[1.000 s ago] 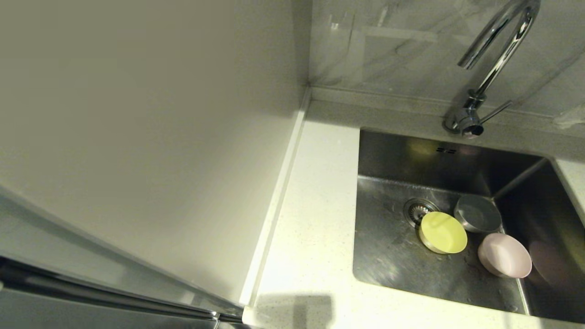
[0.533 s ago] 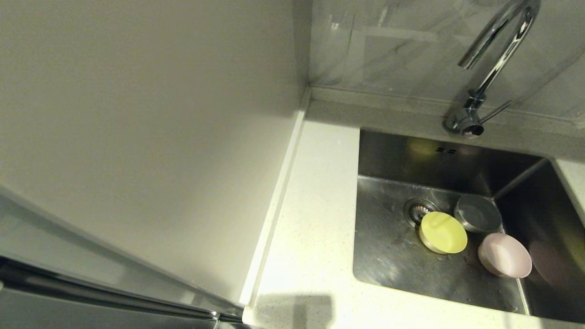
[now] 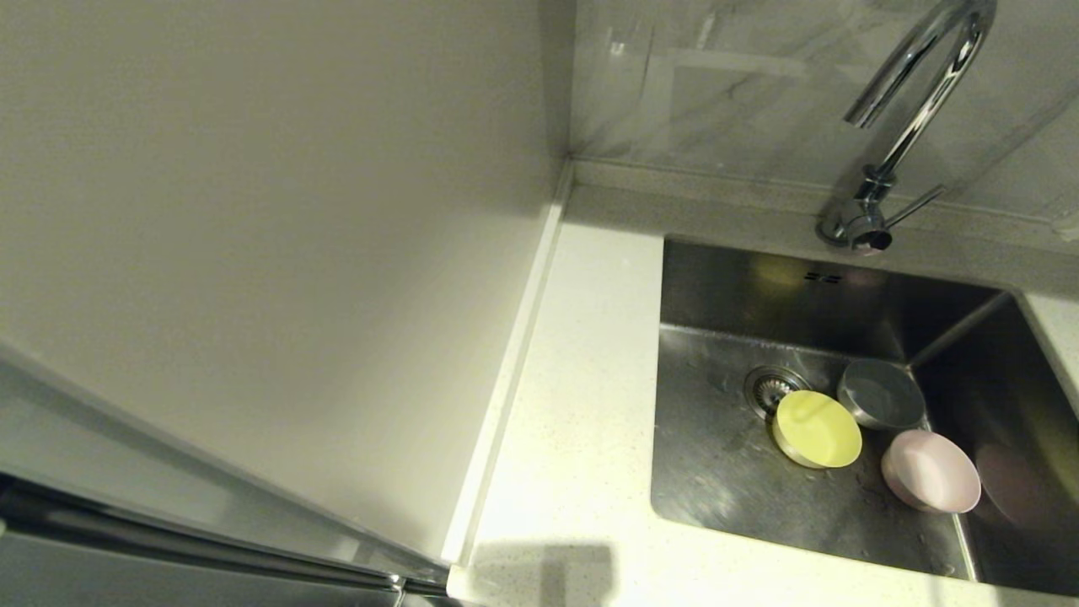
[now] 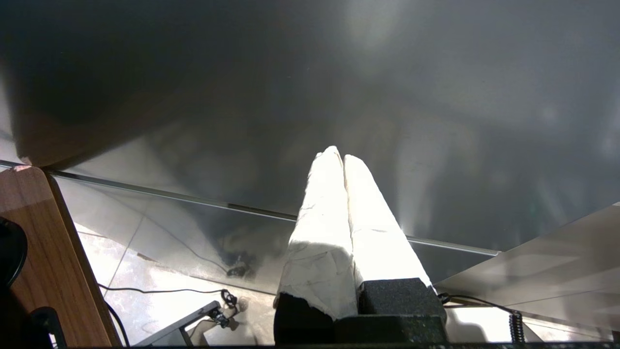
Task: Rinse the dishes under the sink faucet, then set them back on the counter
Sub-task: Turn on the faucet
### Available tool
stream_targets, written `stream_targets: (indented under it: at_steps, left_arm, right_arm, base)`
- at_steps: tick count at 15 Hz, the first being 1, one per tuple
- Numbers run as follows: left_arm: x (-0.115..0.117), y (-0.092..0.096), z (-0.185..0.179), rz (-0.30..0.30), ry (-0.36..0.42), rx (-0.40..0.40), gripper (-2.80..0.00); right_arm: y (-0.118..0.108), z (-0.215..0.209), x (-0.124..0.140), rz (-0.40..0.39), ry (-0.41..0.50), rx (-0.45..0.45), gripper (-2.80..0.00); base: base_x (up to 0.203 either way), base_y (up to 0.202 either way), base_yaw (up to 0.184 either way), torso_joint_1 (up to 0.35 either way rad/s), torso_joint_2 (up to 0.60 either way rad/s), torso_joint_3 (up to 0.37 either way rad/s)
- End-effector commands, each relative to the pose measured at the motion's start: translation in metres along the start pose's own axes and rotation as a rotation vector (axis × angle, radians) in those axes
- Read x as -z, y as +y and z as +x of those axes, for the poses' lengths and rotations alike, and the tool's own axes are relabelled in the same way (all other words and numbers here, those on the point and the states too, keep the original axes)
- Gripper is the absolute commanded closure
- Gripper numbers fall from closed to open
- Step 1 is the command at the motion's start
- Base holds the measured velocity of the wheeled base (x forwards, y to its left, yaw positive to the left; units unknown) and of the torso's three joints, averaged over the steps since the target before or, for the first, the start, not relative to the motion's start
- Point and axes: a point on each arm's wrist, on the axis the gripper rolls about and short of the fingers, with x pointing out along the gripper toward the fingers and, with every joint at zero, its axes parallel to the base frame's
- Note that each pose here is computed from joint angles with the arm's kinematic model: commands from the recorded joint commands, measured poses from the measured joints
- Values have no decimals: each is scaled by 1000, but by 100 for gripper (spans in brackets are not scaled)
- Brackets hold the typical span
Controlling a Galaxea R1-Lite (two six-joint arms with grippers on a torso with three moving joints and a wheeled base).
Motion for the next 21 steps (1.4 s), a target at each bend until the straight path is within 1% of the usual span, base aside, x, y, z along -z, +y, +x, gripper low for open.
stream_targets:
  at_steps: [1,3,4,5,6,8,10,12,14,16,18,21]
  left_arm:
    - [1,0,0,-1,3,0,0]
    - [1,0,0,-1,3,0,0]
    - [1,0,0,-1,3,0,0]
    - [0,0,0,-1,1,0,0]
    - [1,0,0,-1,3,0,0]
    - [1,0,0,-1,3,0,0]
    - [1,0,0,-1,3,0,0]
    - [1,0,0,-1,3,0,0]
    - [1,0,0,-1,3,0,0]
    - [1,0,0,-1,3,0,0]
    - [1,0,0,-1,3,0,0]
    - [1,0,0,-1,3,0,0]
  right_arm:
    - [9,2,-3,-21,-12,-29,0]
    - [20,6,-11,-50,-69,-55,0]
    - [26,12,-16,-52,-103,-61,0]
    - [31,16,-22,-61,-138,-46,0]
    - [36,22,-25,-68,-155,-24,0]
    - [43,34,-29,-49,-170,-22,0]
    - [43,44,-31,-46,-181,-5,0]
    - [42,52,-35,-38,-219,16,0]
    - [40,56,-39,-29,-254,57,0]
    - [39,59,-40,-7,-268,61,0]
    - [38,61,-41,-3,-282,66,0]
    - [38,64,-40,-2,-273,65,0]
  base:
    - [0,0,0,0,0,0]
    - [0,0,0,0,0,0]
    - [0,0,0,0,0,0]
    - [0,0,0,0,0,0]
    - [0,0,0,0,0,0]
    - [0,0,0,0,0,0]
    - [0,0,0,0,0,0]
    - [0,0,0,0,0,0]
    - [0,0,0,0,0,0]
    - [0,0,0,0,0,0]
    - [0,0,0,0,0,0]
    - [0,0,0,0,0,0]
